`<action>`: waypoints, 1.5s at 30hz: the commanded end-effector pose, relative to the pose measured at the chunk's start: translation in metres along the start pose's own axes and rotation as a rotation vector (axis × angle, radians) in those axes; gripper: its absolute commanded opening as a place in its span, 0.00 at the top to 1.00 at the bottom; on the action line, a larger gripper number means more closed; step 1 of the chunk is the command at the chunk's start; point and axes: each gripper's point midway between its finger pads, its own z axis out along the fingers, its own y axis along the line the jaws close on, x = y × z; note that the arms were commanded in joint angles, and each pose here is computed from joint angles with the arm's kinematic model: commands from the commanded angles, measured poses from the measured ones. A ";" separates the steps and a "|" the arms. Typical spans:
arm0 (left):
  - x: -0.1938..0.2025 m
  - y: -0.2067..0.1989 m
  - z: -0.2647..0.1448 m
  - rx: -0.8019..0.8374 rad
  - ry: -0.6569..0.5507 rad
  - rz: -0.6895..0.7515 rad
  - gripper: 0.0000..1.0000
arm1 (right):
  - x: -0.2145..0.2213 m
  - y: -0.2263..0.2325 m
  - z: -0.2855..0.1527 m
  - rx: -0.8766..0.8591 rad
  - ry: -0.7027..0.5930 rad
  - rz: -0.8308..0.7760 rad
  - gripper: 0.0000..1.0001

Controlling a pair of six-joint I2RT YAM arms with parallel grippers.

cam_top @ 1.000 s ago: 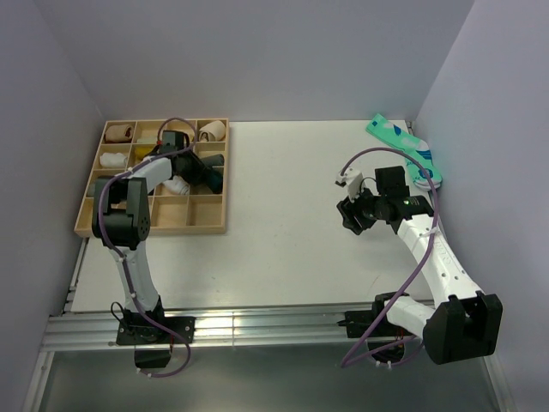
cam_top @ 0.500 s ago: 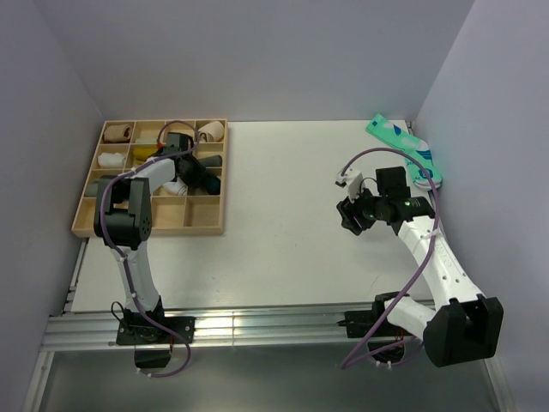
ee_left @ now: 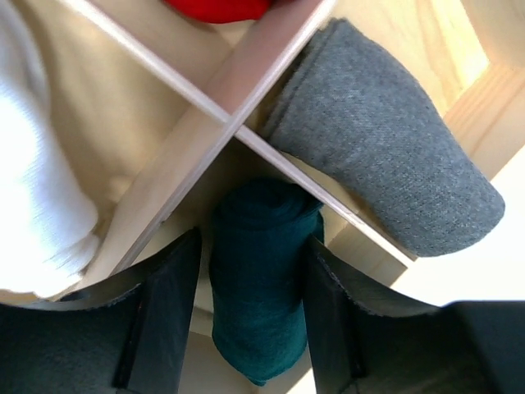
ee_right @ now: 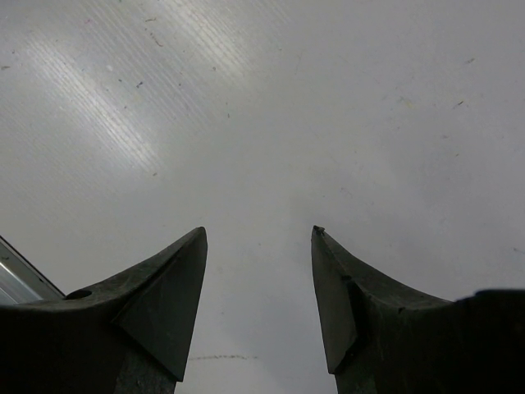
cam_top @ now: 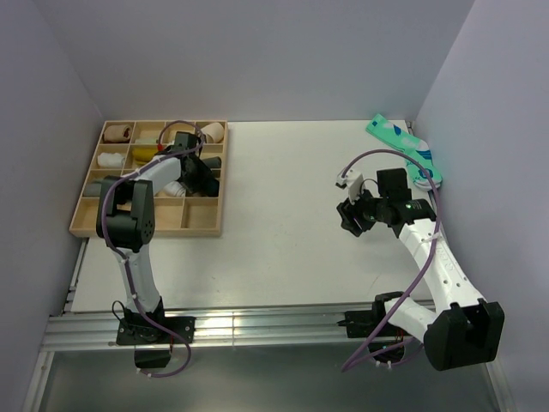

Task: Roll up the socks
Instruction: Place the sock in the storage box, then reset both arms

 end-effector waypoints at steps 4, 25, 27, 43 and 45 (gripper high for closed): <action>-0.020 0.011 -0.037 -0.053 -0.087 0.009 0.35 | -0.004 0.001 -0.003 -0.002 -0.026 -0.001 0.38; 0.009 -0.091 -0.217 0.428 -0.298 0.253 0.35 | -0.060 0.009 -0.032 -0.049 -0.185 0.088 0.30; 0.039 -0.100 -0.235 0.506 -0.289 0.287 0.35 | -0.067 0.011 -0.038 -0.054 -0.203 0.102 0.28; 0.194 -0.091 -0.287 0.788 -0.202 0.522 0.36 | -0.073 0.018 -0.058 0.010 -0.309 0.120 0.11; 0.202 -0.093 -0.289 0.803 -0.189 0.536 0.36 | -0.073 0.018 -0.058 0.005 -0.310 0.120 0.11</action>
